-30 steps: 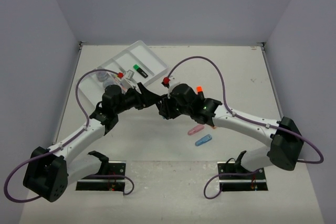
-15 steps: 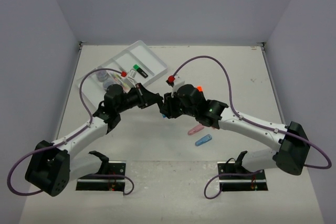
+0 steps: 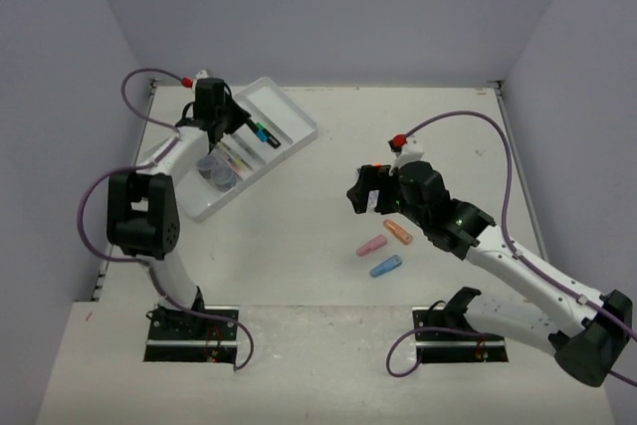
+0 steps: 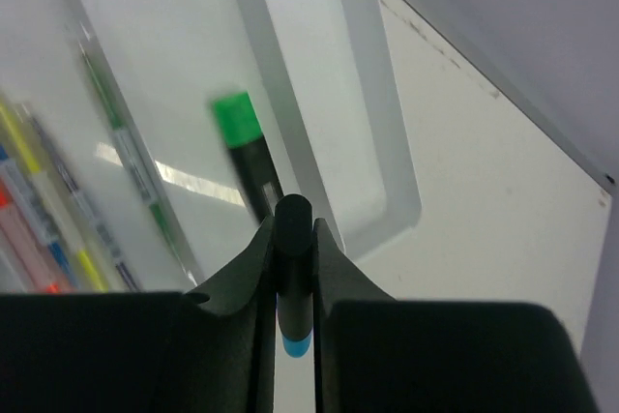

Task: Sort the stationery into containers
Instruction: Place the pen in the storage box.

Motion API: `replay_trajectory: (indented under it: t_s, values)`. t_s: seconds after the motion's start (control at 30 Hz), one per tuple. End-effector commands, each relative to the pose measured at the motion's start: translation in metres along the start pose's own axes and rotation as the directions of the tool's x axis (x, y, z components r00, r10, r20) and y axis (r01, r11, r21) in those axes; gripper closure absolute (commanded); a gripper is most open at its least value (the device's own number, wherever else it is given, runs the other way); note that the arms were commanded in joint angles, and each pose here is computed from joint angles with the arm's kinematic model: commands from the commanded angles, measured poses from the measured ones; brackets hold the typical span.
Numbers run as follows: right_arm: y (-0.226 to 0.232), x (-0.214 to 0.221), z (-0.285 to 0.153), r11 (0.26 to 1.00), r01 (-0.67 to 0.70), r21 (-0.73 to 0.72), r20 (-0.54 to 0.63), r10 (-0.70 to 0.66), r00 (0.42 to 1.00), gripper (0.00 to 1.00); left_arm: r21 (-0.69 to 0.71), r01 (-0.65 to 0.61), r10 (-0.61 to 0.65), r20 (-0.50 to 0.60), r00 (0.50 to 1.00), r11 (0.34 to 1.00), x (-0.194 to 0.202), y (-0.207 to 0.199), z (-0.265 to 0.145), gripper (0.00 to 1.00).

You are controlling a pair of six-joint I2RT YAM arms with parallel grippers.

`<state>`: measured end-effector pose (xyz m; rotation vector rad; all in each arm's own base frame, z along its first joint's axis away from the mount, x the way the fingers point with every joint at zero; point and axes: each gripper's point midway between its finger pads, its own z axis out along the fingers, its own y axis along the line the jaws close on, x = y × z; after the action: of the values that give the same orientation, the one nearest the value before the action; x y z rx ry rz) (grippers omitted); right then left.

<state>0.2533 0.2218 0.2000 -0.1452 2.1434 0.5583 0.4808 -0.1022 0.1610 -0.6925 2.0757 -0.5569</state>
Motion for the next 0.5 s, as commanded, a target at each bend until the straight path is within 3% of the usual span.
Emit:
replay_trajectory:
  t_s: [0.0,0.13,0.27,0.37,0.47]
  values:
    - [-0.009,0.000,-0.014,1.000,0.005,0.004,0.032,-0.005,0.999,0.01,-0.208,-0.039,0.042,0.010,0.999,0.977,-0.024,0.037,0.045,1.00]
    - [-0.024,0.013,-0.006,0.998,0.017,0.059,-0.001,-0.017,1.000,0.01,-0.240,-0.026,0.015,-0.047,0.999,0.970,-0.019,0.051,0.084,0.99]
    - [-0.030,0.017,0.004,0.997,0.017,0.078,-0.049,-0.013,0.999,0.01,-0.217,-0.018,0.008,-0.049,0.999,0.976,-0.019,0.047,0.089,0.64]
    - [-0.035,0.017,0.013,0.996,0.004,0.089,-0.077,0.003,0.997,0.01,-0.173,-0.015,0.006,-0.052,0.999,0.985,-0.023,0.034,0.083,0.47]
    - [-0.037,0.018,0.027,0.995,0.000,0.096,-0.119,0.011,0.993,0.02,-0.117,-0.008,0.004,-0.033,0.999,0.993,-0.035,0.014,0.067,0.38]
